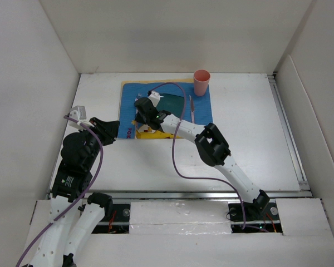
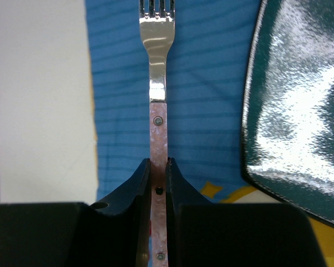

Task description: Set the dinner table for one person

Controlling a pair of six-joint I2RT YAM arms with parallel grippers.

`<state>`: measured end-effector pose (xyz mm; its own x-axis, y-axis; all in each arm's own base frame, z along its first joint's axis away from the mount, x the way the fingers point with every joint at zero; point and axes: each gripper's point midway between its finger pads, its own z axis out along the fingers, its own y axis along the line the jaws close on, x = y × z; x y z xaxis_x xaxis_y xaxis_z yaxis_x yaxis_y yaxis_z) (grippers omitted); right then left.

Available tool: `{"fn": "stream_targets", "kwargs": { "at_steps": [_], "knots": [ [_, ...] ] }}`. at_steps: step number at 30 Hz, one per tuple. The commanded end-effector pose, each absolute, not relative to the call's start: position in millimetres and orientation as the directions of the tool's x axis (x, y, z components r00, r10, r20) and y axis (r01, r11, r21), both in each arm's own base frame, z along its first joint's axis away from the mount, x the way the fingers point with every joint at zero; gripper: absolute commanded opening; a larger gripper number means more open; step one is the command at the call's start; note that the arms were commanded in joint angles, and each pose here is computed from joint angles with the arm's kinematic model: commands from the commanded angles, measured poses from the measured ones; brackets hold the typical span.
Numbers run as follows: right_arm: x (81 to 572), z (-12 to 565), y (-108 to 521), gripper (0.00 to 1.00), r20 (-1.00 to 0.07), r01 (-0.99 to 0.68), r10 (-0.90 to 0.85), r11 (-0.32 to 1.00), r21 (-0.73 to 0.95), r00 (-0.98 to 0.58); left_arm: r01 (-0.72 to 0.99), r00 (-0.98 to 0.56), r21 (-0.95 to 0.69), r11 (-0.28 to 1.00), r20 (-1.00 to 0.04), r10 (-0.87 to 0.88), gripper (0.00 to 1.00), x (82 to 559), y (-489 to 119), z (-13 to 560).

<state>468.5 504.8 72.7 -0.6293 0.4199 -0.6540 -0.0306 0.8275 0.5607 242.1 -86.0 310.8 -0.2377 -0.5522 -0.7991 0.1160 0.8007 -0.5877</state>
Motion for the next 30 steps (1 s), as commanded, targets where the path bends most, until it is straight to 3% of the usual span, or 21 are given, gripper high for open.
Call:
{"fn": "stream_targets", "kwargs": {
  "at_steps": [1, 6, 10, 14, 15, 18, 25, 27, 28, 29, 30],
  "knots": [
    [473.1, 85.2, 510.2, 0.0, -0.663, -0.06, 0.417, 0.819, 0.571, -0.622, 0.13, -0.218, -0.576, 0.807, -0.81, -0.544, 0.14, 246.2, -86.6, 314.7],
    [470.5, 76.3, 507.1, 0.0, -0.667, -0.062, 0.396, 0.832, 0.552, -0.631, 0.136, -0.218, -0.575, 0.807, -0.812, -0.541, 0.15, 246.7, -87.5, 315.7],
    [473.9, 72.1, 501.6, 0.09, -0.674, -0.062, 0.384, 0.841, 0.538, -0.631, 0.132, -0.22, -0.577, 0.806, -0.81, -0.543, 0.15, 246.2, -87.2, 314.3],
    [471.4, 67.9, 501.3, 0.3, -0.674, -0.072, 0.371, 0.844, 0.532, -0.639, 0.129, -0.219, -0.578, 0.806, -0.809, -0.545, 0.16, 246.6, -86.8, 314.7],
    [471.1, 68.2, 501.2, 0.41, -0.675, -0.074, 0.368, 0.844, 0.531, -0.64, 0.131, -0.219, -0.579, 0.805, -0.808, -0.546, 0.16, 245.8, -86.9, 314.4],
    [468.9, 76.1, 499.9, 0.5, -0.676, -0.085, 0.378, 0.834, 0.545, -0.632, 0.128, -0.22, -0.579, 0.805, -0.808, -0.546, 0.19, 246.5, -86.8, 313.7],
    [454.2, 145.7, 509.5, 0.6, -0.717, -0.211, 0.388, 0.778, 0.592, -0.579, 0.089, -0.191, -0.571, 0.816, -0.814, -0.548, 0.23, 248.4, -77.9, 314.2],
    [445.2, 182.6, 508.7, 0.62, -0.732, -0.258, 0.404, 0.751, 0.608, -0.549, 0.083, -0.184, -0.568, 0.819, -0.817, -0.547, 0.24, 248.1, -76.0, 314.8],
    [434.8, 204.2, 507.5, 0.58, -0.758, -0.299, 0.384, 0.751, 0.588, -0.527, 0.071, -0.18, -0.56, 0.825, -0.821, -0.542, 0.24, 249.7, -72.9, 313.2],
    [434.7, 204.4, 507.5, 0.7, -0.758, -0.299, 0.384, 0.751, 0.588, -0.527, 0.071, -0.18, -0.56, 0.825, -0.821, -0.542, 0.24, 249.7, -72.8, 313.1],
    [433.3, 233.7, 499.8, 1.0, -0.772, -0.321, 0.415, 0.736, 0.596, -0.481, 0.072, -0.178, -0.559, 0.826, -0.822, -0.541, 0.25, 250.2, -72.9, 313.5]
  ]
}}
